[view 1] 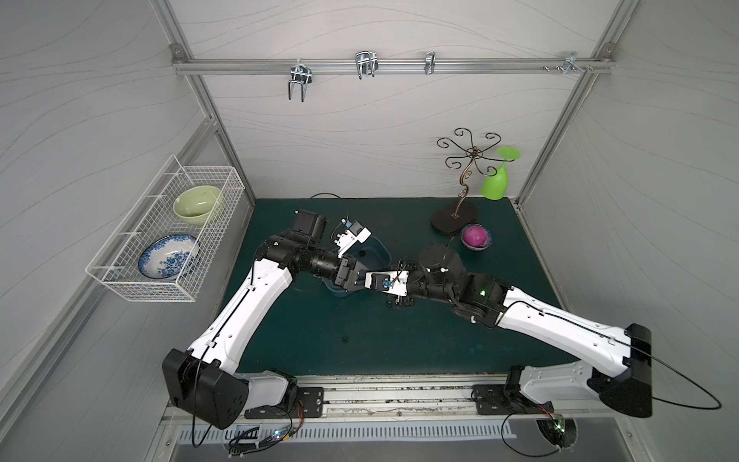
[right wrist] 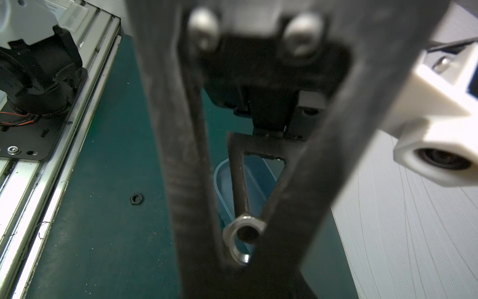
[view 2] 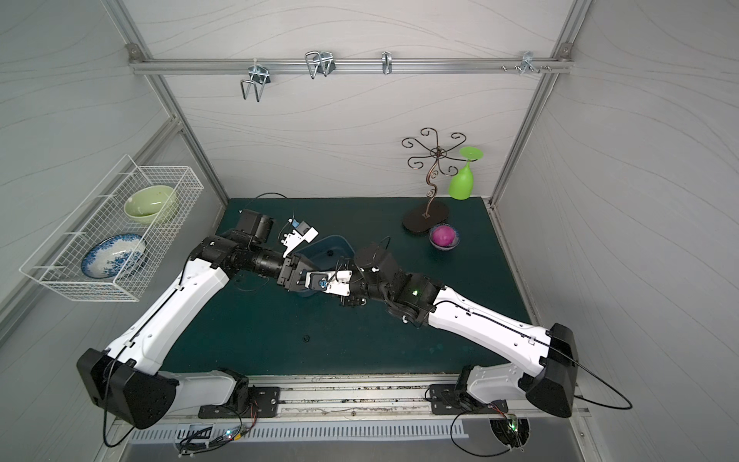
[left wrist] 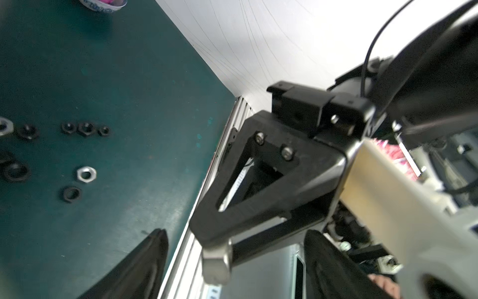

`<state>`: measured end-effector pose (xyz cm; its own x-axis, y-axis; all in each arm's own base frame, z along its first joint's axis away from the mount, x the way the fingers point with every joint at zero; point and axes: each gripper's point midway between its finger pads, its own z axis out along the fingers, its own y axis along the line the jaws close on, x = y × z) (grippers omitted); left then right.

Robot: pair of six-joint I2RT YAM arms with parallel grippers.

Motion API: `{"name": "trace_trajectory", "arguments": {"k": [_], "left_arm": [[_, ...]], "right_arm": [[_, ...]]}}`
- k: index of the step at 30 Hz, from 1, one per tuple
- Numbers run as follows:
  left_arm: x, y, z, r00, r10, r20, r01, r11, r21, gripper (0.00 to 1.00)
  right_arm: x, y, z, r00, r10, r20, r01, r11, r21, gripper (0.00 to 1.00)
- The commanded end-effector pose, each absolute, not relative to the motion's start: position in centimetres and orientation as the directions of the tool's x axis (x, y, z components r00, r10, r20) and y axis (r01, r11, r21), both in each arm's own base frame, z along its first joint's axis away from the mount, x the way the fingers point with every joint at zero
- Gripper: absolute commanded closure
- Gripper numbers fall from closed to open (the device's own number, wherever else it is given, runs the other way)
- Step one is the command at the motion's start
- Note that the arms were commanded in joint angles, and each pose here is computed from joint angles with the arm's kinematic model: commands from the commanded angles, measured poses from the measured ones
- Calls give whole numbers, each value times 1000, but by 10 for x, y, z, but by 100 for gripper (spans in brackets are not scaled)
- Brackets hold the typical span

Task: Put the nuts on the desktop into the storage box
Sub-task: Pick up the nut from the center of the board, then place the nut in the storage box.

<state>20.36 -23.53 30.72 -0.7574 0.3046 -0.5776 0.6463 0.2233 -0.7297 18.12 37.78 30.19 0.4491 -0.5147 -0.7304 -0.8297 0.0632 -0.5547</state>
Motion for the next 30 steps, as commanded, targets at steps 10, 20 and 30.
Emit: {"name": "trace_trajectory", "arguments": {"k": [10,20,30], "left_arm": [[241,-178,288,-686,299,-664,709,481,-515,1],[263,-105,238,-692,306,-653,623,711,-326,1],[257,-69,191,-743,335,-579,544,807,-231,1]], "right_arm": [[224,384,281,180,-485,-856,-913,242,-329,100],[265,407,251,-74,-469,-880,-932,347,-107,100],[326,419,204,-316,-471,-824,-848,530,22,100]]}}
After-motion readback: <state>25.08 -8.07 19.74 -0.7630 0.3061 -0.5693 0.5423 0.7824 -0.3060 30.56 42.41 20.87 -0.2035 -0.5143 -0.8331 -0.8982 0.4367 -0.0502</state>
